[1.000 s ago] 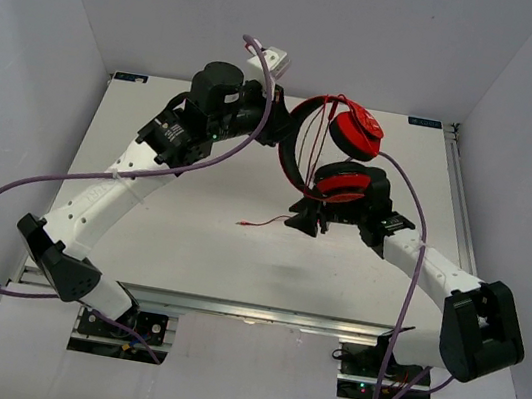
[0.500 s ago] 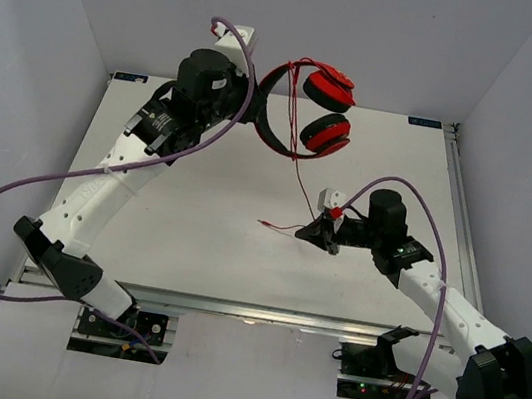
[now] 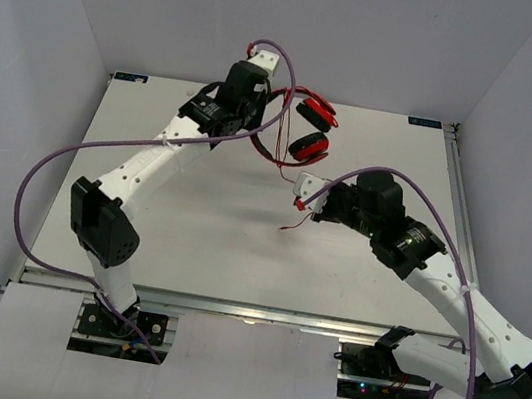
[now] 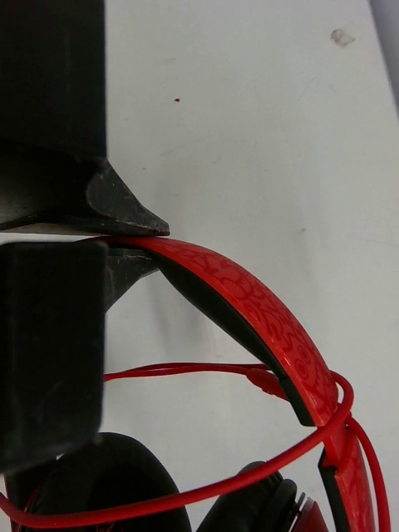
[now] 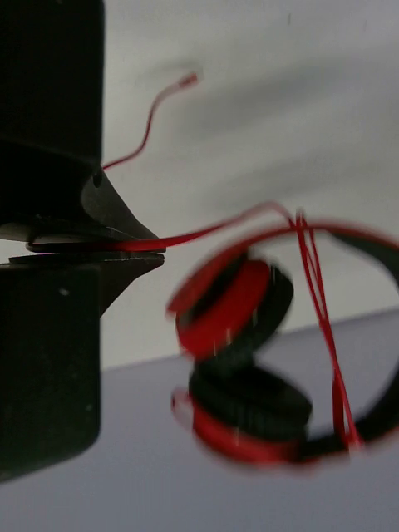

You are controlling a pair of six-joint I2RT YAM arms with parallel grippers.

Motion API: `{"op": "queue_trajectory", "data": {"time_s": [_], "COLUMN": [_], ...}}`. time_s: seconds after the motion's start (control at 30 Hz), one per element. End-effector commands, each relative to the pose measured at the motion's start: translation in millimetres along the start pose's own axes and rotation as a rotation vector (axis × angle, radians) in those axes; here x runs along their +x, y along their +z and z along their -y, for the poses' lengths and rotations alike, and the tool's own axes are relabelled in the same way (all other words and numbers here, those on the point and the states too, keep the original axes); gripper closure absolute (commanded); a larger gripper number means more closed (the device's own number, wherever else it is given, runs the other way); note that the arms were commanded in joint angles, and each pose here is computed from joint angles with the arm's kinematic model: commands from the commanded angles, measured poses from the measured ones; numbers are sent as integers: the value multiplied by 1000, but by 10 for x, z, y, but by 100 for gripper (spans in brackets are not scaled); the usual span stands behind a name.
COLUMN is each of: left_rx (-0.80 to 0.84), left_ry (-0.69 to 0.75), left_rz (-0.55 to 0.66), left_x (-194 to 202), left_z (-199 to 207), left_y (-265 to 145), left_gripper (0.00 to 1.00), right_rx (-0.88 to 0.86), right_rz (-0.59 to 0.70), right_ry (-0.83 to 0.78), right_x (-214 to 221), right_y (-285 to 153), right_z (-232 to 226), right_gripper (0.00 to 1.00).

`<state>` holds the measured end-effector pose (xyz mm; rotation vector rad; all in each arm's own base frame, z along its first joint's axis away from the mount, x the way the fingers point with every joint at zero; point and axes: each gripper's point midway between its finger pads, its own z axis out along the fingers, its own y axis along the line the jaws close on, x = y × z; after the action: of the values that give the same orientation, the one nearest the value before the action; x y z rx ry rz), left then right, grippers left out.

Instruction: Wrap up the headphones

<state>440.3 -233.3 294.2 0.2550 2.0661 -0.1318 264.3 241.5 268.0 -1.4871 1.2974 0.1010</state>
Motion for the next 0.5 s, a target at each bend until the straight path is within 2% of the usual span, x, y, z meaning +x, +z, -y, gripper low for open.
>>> {"op": "queue_trajectory", "data": {"time_s": [0.0,0.1,0.23,0.3,0.47], "left_rx": [98,177,324,407,558], "left_ry": [156,233,260,266,257], "left_rz": [-40,-82,-125,-124,-120], "left_x": [214,445,712,787,911], "left_z": [324,527,678,777,940], "left_y": [-86,-147,-324,-409,-643], "left_gripper": [100,100,100,100,100], "right_rx": [405,488,442,392,263], "right_rz": [-213,-250,-241,-196,-13], "right_ry": [-216,-259,-226,-191,29], "right_x": [29,67,259,336,536], "right_y": [-285,-268,-137,-56,-55], "right_z": [1037,1193,1076,983,842], "right_gripper": [92,92,92,91,91]}}
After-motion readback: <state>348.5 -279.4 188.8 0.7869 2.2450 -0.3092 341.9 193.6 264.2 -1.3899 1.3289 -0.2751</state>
